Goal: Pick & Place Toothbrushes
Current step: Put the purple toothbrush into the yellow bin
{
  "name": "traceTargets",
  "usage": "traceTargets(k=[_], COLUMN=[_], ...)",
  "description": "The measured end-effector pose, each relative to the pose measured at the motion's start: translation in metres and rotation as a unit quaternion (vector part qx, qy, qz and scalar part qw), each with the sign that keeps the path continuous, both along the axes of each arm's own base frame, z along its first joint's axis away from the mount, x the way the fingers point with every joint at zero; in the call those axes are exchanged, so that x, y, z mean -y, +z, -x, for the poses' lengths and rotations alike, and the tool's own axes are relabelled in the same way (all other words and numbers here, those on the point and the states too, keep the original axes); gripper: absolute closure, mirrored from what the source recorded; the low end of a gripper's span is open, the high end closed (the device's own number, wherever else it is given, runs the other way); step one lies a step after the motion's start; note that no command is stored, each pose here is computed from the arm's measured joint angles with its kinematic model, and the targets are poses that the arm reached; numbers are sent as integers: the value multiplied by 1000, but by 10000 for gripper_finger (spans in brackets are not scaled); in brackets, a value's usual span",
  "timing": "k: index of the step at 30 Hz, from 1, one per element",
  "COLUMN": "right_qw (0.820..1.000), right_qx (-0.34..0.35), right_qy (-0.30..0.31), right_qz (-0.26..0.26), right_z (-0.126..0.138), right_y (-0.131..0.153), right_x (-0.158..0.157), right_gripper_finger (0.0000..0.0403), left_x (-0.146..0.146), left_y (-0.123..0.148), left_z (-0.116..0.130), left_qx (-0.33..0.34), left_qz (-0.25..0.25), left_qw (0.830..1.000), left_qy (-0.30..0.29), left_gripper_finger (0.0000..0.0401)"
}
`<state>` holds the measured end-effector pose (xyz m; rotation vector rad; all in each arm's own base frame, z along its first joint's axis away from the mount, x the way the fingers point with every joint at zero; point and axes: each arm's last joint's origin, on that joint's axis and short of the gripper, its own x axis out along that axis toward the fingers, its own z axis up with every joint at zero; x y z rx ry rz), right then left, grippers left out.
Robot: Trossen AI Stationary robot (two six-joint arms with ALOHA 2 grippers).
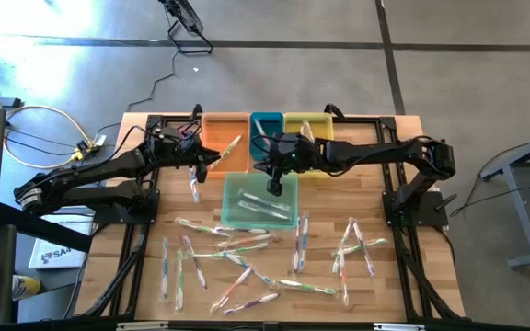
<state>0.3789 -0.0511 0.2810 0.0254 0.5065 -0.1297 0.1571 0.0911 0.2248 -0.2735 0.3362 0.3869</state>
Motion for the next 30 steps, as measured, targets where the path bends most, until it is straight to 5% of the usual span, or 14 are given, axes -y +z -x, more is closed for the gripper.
traceTargets(k=[9, 20, 30], right_qw=[1000, 999, 995], right_qx=[-2, -49, -54], right_qy=[-12, -16, -88], right_qz=[10, -13, 4], right_z=[1, 6, 29], right_y=[0, -8, -10], right_x=[10, 4, -9], right_gripper_finger=[400, 400, 400], left_x=[0, -2, -3], left_y=[0, 15, 11], left_z=[0, -4, -3], left_qx=[2, 57, 36], left_qz=[-2, -71, -74], left_qw=[1000, 996, 997], left_qy=[0, -9, -3], left_gripper_finger=[332, 332, 332])
